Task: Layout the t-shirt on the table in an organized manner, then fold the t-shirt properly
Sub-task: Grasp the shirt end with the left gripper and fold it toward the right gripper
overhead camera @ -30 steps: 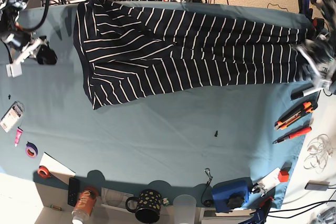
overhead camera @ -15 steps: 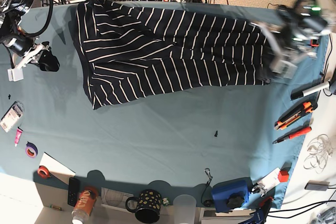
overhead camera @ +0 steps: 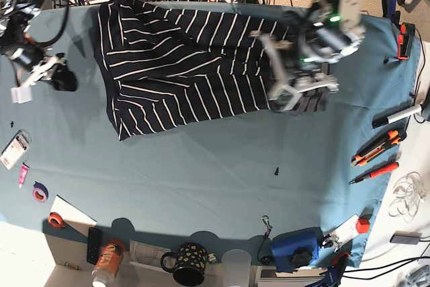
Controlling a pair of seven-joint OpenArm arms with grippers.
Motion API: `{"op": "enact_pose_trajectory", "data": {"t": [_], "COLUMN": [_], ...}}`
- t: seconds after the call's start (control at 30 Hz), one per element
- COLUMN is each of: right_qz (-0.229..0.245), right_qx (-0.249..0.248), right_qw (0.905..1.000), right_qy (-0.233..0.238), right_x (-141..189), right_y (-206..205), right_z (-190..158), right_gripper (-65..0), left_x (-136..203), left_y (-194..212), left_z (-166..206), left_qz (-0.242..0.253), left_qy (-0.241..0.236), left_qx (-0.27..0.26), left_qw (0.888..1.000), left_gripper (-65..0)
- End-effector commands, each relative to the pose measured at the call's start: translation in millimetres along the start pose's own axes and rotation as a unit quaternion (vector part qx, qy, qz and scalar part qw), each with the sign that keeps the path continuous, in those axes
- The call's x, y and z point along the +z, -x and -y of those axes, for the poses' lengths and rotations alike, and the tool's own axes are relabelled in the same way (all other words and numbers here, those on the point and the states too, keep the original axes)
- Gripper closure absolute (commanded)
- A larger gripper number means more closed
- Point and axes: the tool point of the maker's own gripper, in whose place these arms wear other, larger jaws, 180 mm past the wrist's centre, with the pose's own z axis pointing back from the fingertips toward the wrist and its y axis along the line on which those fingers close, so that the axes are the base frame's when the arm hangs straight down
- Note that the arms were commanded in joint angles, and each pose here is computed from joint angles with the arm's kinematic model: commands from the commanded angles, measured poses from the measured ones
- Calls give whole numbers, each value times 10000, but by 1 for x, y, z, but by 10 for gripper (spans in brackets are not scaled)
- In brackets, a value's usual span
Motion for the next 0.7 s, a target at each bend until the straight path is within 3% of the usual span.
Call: {"op": "enact_pose_trajectory", "data": {"t": [0.0,0.37,0.53,0.57,0.67], "right_qz": [249,206,229,229,252], "right_qx": [129,57,57,57,57], "right_qw": [9996,9998,9997,9997,9997], "right_qy": [-23,11,11,11,10], "right_x": [5,1,1,1,1], "right_y": [-16,-10,-10,-10,-11], "right_z": [-2,-2,-2,-2,-2], "right_gripper": [-191,-191,-191,-191,-191], "left_x": [-1,-39,-41,-41,-39], "left_y": [-12,-12,-14,-17,-30], "left_z": [3,32,34,35,43], "left_qz": [208,-152,-65,17,363], "left_qy": [4,434,502,530,760], "left_qx": [-7,74,53,15,139], "left_qw": [9998,9989,9987,9986,9964], "left_gripper": [0,0,0,-16,-211]}}
